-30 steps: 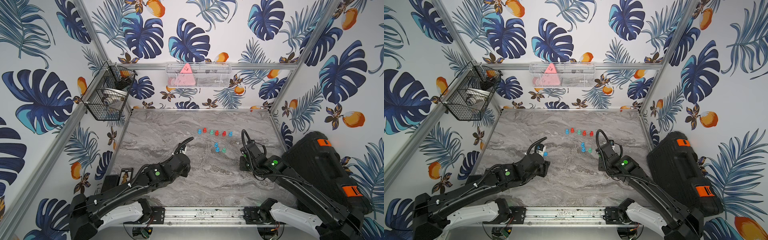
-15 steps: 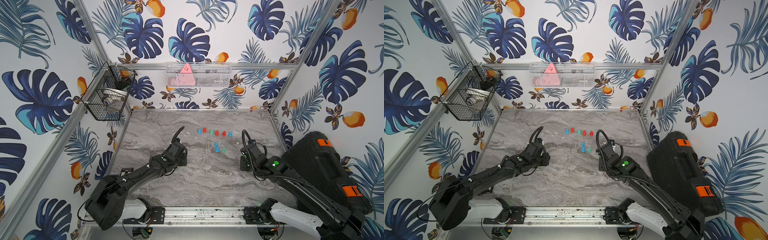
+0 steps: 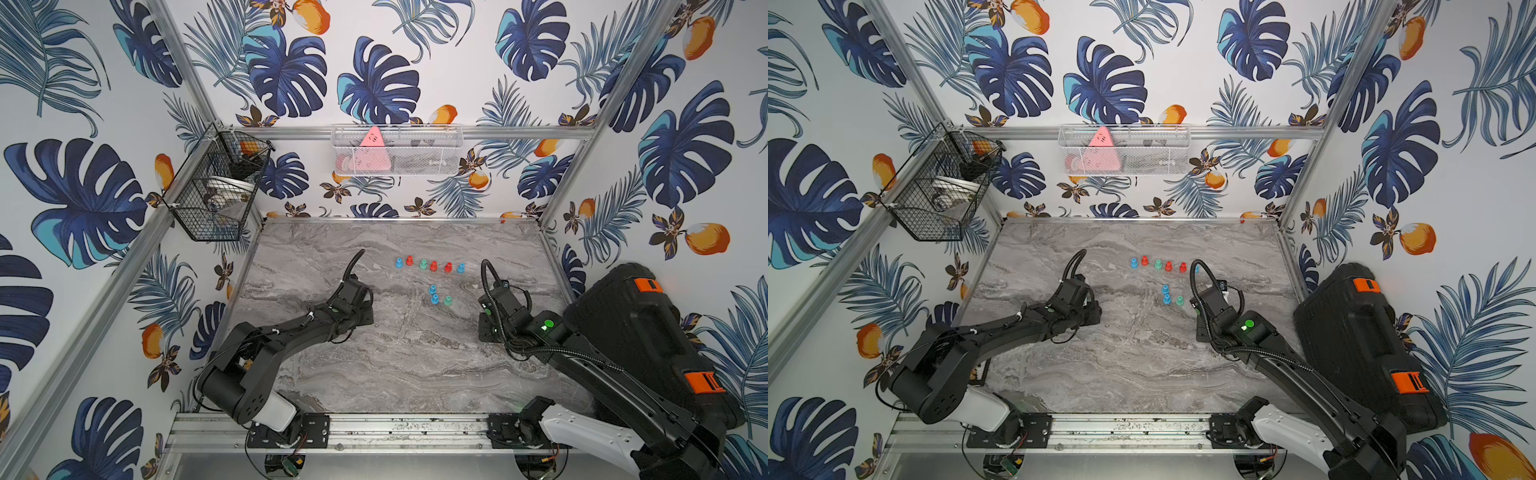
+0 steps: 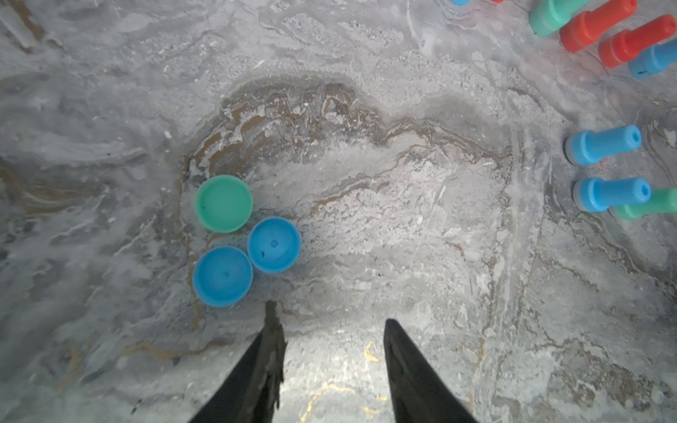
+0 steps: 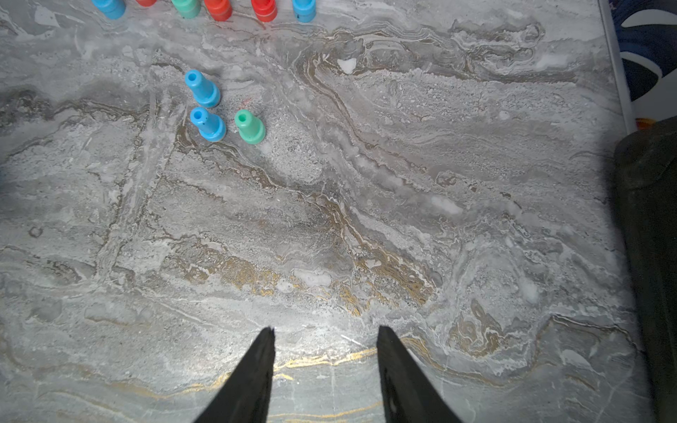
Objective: Close the stamp cap
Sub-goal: Move the cover to the center of the board.
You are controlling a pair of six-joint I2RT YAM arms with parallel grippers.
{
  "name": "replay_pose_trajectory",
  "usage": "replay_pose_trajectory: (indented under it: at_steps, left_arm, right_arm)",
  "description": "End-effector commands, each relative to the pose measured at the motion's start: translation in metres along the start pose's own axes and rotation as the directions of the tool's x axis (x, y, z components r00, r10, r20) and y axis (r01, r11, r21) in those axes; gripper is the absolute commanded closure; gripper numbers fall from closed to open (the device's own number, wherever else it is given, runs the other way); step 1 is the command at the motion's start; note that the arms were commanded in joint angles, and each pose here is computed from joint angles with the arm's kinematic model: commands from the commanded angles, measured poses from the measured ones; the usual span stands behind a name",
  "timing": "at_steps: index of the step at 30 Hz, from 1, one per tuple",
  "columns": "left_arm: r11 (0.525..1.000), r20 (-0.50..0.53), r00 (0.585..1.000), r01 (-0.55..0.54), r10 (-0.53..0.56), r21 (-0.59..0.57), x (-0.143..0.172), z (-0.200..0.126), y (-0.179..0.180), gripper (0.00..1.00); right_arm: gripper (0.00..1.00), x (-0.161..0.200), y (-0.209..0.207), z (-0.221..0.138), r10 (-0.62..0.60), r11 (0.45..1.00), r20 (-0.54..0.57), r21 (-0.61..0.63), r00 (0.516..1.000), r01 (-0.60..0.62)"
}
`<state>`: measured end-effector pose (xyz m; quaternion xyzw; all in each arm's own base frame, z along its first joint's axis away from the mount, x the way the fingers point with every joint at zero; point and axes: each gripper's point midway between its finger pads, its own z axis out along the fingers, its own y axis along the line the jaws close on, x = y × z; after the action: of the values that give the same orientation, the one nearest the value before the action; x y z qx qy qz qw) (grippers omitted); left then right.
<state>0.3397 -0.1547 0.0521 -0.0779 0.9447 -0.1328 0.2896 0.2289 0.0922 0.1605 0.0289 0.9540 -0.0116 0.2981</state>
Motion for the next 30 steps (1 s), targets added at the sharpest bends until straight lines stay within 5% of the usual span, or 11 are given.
replay_pose_trajectory:
  at_steps: [1,30]
  left_arm:
    - [0.999,0.040,0.999,0.017,-0.018,0.028,-0.016,0.004,-0.007,0.51]
    - [0.999,-0.035,0.999,0.029,-0.030,-0.039,0.003,0.046,0.012,0.52]
  right_arm:
    - [0.51,-0.001,0.001,0.000,0.007,1.000,0.003,-0.003,1.000,-0.007]
    - [0.51,-0.001,0.003,0.004,0.006,1.000,-0.005,-0.004,1.000,-0.006]
